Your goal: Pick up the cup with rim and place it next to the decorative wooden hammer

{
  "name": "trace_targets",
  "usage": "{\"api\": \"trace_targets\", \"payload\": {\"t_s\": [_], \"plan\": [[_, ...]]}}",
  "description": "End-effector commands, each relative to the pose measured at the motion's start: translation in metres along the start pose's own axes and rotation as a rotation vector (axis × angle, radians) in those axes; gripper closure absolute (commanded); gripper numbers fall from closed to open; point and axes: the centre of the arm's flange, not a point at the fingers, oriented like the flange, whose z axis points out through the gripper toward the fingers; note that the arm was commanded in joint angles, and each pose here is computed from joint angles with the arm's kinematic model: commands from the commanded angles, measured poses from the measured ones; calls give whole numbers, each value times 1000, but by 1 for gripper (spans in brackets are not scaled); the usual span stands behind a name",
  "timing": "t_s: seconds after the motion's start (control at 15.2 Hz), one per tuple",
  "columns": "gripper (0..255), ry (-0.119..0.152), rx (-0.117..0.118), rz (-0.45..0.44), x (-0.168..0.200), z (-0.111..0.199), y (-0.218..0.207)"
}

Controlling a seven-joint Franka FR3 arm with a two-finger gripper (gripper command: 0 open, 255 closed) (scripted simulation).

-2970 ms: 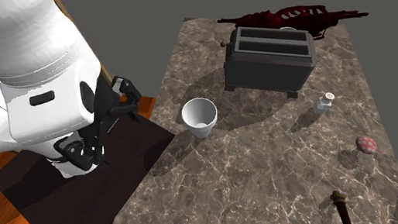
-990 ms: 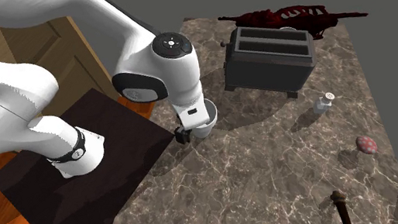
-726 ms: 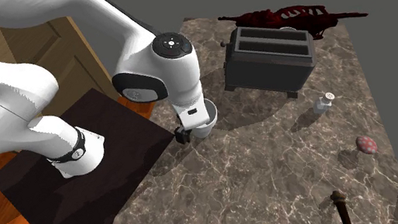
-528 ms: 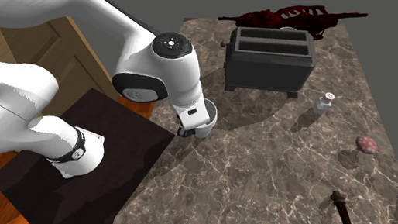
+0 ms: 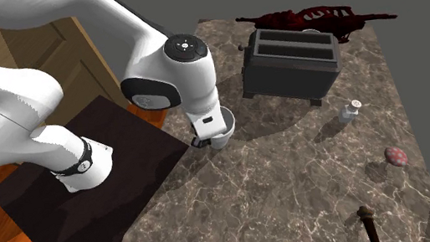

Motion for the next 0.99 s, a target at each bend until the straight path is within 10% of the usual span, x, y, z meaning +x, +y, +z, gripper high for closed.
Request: {"api": "trace_targets", "payload": {"t_s": [0.0,0.92], "plan": [[255,0,0,0,0,-8,0],[255,0,0,0,1,-82,-2]]}}
